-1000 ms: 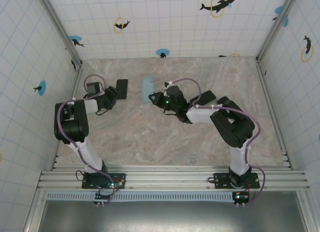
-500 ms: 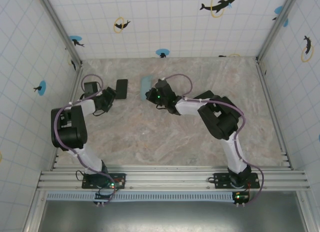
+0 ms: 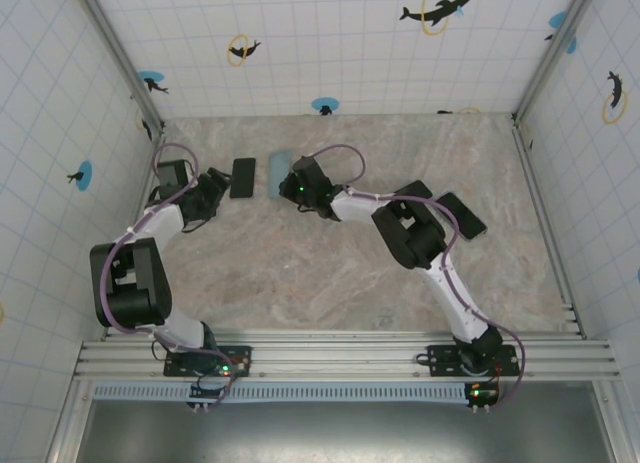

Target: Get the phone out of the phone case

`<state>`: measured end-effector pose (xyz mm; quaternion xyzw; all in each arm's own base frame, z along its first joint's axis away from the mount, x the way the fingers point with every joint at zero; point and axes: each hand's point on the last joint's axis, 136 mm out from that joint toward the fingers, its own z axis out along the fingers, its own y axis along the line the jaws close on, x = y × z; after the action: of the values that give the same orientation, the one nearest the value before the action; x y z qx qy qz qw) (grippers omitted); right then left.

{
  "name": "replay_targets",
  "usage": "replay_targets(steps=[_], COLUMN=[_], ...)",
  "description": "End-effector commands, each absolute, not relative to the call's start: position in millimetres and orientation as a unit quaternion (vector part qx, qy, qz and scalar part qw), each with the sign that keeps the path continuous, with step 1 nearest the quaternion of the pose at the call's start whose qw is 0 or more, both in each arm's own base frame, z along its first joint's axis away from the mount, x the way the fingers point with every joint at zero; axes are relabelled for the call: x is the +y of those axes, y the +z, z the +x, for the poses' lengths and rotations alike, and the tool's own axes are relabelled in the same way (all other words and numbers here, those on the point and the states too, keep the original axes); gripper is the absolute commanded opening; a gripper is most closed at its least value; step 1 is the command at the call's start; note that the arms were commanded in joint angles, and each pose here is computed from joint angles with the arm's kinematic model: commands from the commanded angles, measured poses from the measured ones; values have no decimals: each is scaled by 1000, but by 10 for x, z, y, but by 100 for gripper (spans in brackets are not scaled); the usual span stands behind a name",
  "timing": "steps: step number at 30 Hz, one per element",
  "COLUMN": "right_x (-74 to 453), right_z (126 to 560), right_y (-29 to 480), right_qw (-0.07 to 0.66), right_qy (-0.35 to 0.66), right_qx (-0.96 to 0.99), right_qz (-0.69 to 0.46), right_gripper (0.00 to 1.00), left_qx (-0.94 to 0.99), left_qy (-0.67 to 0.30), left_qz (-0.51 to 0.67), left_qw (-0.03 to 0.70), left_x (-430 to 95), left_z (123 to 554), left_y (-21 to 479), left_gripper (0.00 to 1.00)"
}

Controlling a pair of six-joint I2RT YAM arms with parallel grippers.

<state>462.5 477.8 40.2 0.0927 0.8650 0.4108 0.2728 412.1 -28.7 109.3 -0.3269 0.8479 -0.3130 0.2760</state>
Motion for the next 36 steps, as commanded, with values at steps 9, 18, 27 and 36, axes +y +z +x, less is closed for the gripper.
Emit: replay_targets(steps=[9,18,27,36], right_x=[5104,5144,5008,4825], right_z=[4630,4660,4755,4786], right_y=[321,357,534,941], right_qw=[224,220,248,280], right_qy=[454,453,412,374], right_qx=[858,862,876,884], right_qz=[86,64,34,0], right_gripper=[14,24,39,56], left_qx=[860,861,858,852], left_qy=[-300,-294,-275,-227], left_qz=[-322,-323,-339,-370], left_qw=[259,262,270,293], left_x=[-278,-252,-174,22], left_z=[3955,3978,3975,3930], left_y=[1037,1045,1044,1054], left_gripper=[88,88,93,98])
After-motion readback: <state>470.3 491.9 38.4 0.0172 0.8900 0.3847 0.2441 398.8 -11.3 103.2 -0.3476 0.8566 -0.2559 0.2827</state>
